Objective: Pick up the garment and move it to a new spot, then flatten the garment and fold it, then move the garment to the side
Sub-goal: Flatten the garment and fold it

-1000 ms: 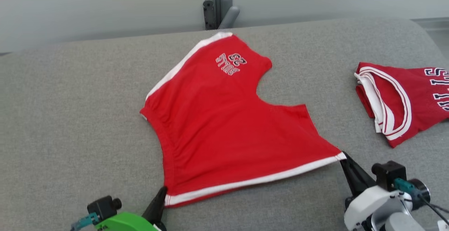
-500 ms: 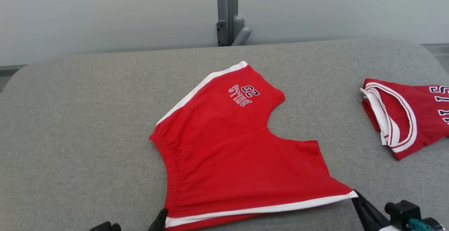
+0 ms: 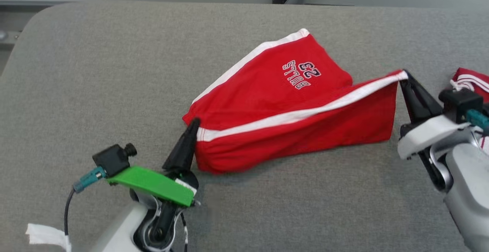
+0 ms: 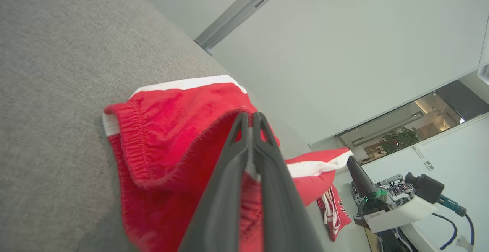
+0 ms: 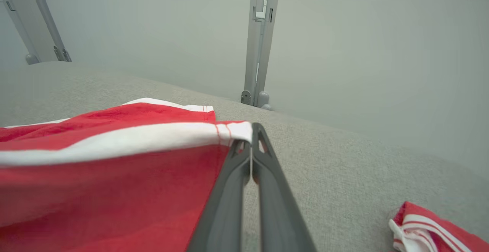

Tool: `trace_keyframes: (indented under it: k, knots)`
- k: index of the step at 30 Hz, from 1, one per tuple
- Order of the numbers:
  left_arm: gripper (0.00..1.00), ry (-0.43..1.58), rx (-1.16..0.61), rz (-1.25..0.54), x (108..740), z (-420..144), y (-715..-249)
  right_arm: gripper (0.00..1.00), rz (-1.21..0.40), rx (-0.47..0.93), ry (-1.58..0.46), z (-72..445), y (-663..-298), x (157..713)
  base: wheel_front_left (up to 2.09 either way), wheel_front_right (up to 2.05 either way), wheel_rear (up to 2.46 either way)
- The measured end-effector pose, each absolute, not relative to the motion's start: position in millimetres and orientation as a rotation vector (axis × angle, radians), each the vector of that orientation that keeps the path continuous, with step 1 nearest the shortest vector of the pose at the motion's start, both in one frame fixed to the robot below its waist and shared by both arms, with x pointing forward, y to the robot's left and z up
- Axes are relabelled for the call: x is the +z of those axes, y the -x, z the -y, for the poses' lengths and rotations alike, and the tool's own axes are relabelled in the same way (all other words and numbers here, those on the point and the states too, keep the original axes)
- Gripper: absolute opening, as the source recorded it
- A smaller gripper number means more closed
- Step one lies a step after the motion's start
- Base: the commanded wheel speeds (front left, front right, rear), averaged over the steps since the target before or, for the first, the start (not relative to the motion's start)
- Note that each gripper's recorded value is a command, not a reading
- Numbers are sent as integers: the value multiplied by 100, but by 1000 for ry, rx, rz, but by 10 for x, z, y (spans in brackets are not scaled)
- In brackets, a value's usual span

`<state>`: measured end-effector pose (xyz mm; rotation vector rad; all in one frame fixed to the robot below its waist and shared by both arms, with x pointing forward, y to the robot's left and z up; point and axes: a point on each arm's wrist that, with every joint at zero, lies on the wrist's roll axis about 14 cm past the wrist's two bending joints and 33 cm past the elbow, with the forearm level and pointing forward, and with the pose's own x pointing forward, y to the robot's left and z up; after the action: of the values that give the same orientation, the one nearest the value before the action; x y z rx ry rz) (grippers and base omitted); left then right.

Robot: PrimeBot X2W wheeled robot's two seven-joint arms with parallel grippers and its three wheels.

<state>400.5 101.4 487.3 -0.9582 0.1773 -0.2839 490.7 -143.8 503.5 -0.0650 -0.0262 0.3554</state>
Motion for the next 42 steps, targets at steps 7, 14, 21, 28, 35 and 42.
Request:
trace_keyframes:
  k: [7, 14, 21, 28, 35, 42]
  knots:
    - [0, 1048, -208, -98, 4966, -1172, -4458, 0, 36, 427, 110, 1081, -5670, 5075, 0, 0, 0]
    - [0, 1017, -107, -118, 4652, -1338, -4729, 0, -41, 481, 147, 800, -6179, 4720, 0, 0, 0]
    - [0, 966, -5, -132, 4367, -1568, -4850, 0, -96, 515, 138, 571, -6448, 4353, 0, 0, 0]
    - [27, 924, 45, -154, 4180, -1658, -4855, 100, -131, 532, 101, 408, -6549, 4127, 0, 0, 0]
    - [100, 832, 64, -138, 4187, -1776, -4828, 100, -88, 471, 32, 585, -6593, 4336, 0, 0, 0]
    - [100, 760, 95, -109, 4258, -1910, -4662, 100, -105, 411, -108, 782, -6237, 4342, 0, 0, 0]
